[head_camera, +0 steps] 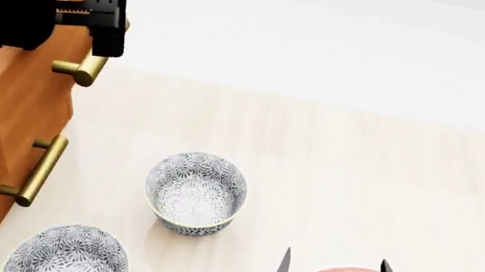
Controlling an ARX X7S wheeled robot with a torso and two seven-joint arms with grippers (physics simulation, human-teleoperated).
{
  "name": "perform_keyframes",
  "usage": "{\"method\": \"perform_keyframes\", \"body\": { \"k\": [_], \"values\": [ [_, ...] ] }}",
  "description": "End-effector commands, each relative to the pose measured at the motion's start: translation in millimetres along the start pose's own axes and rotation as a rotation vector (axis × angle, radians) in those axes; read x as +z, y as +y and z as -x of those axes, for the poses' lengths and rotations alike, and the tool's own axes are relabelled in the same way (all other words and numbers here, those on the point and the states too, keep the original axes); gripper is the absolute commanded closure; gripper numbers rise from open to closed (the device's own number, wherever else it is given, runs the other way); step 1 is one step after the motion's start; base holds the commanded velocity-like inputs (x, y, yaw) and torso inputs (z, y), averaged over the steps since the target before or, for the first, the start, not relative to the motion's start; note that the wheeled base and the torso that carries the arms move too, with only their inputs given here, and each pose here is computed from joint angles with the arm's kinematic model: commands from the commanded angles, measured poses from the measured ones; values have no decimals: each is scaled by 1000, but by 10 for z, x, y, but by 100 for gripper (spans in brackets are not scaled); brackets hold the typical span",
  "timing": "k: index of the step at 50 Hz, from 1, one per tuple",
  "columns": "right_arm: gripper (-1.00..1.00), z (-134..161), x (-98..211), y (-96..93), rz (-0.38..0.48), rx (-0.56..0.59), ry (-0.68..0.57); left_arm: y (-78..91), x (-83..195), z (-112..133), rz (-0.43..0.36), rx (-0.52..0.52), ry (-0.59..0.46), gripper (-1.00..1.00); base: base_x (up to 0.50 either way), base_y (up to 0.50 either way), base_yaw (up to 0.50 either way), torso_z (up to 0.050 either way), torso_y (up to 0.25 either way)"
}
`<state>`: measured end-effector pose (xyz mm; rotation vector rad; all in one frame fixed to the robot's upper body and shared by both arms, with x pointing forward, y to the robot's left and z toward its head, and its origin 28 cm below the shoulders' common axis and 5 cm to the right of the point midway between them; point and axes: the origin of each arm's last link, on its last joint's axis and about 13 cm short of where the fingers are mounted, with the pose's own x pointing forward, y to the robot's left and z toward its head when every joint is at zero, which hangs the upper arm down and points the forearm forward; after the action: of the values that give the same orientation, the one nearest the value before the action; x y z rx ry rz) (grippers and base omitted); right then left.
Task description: Open the top drawer of the cabinet.
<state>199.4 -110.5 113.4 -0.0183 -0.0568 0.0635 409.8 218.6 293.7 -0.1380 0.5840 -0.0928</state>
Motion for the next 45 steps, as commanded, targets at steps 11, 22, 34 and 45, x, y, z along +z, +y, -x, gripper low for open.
{"method": "perform_keyframes", "body": {
  "k": [11,22,34,45],
  "values": [
    [-100,-5,-7,-30,-10,4,-13,-271,-180,-133,0,-113,60,-100,0,0,0,0,0],
    [-100,-20,-47,-34,-17,9,-7,-402,-252,-181,-54,-118,67,-100,0,0,0,0,0],
    [-100,-31,-76,-45,-18,13,1,-543,-292,-186,-49,-165,77,-100,0,0,0,0,0],
    [-100,-43,-102,-58,-18,19,8,-674,-352,-195,-20,-207,98,-100,0,0,0,0,0]
  ]
}}
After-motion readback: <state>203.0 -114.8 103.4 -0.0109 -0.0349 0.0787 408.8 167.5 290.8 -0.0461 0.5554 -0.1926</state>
